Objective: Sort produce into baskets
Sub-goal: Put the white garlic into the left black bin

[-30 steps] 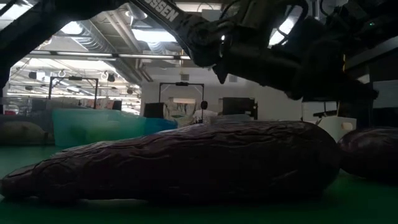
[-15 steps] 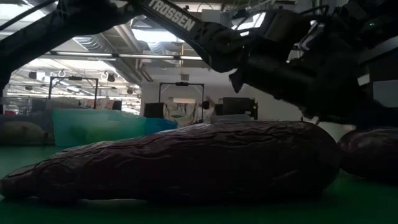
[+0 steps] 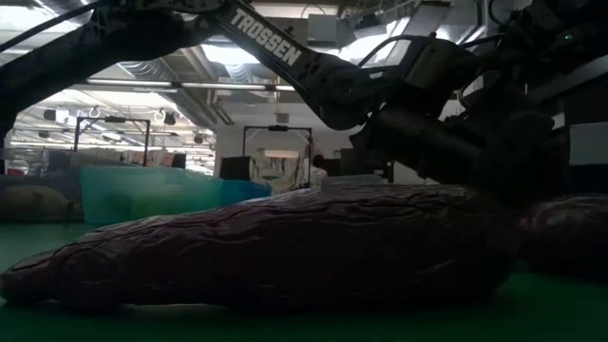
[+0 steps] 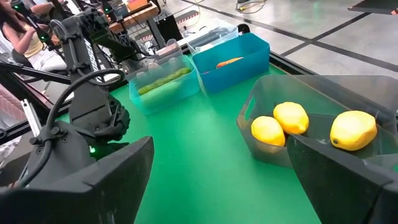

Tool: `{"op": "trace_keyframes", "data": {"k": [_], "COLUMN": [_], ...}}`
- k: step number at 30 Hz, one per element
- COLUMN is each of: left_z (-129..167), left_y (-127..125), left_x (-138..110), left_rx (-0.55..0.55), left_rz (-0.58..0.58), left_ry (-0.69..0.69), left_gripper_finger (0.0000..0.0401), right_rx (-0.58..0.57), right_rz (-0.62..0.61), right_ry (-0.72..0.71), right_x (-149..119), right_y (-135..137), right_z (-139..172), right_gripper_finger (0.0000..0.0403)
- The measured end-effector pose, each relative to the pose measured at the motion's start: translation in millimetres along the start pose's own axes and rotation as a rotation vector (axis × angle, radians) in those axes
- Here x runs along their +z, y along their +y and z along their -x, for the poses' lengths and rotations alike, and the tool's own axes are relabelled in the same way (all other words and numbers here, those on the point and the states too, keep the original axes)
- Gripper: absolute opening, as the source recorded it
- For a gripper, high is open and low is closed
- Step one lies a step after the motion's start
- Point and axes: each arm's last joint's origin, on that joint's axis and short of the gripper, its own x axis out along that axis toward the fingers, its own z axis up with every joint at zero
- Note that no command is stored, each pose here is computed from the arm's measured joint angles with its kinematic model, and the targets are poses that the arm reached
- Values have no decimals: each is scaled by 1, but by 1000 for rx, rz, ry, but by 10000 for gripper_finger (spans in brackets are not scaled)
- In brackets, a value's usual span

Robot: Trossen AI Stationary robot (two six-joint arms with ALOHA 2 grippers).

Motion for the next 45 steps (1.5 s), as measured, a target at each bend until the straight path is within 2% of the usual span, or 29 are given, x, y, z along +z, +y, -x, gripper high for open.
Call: {"op": "trace_keyframes", "data": {"k": [4,13,17,23,30,37,45], "left_z": [0,0,0,1,6,45,121], "left_y": [0,1,1,0,-1,5,17], "left_x": [0,-2,-1,1,16,61,96], "left_rx": [1,2,1,1,0,21,55], "left_rz": [2,11,18,34,48,35,29], "left_ry": [5,15,13,13,23,23,240], "left_gripper_finger": [220,132,107,99,102,102,103], "right_rx": [0,0,0,0,0,-1,-1], "right_rz": [0,0,-1,-2,-2,-2,-2], "right_ry": [0,0,2,3,3,3,3], "right_x": [0,0,0,0,0,0,0], "right_y": [0,0,0,0,0,0,0], "right_z": [0,0,0,0,0,0,0], "right_gripper_finger": [369,369,369,369,369,369,369]}}
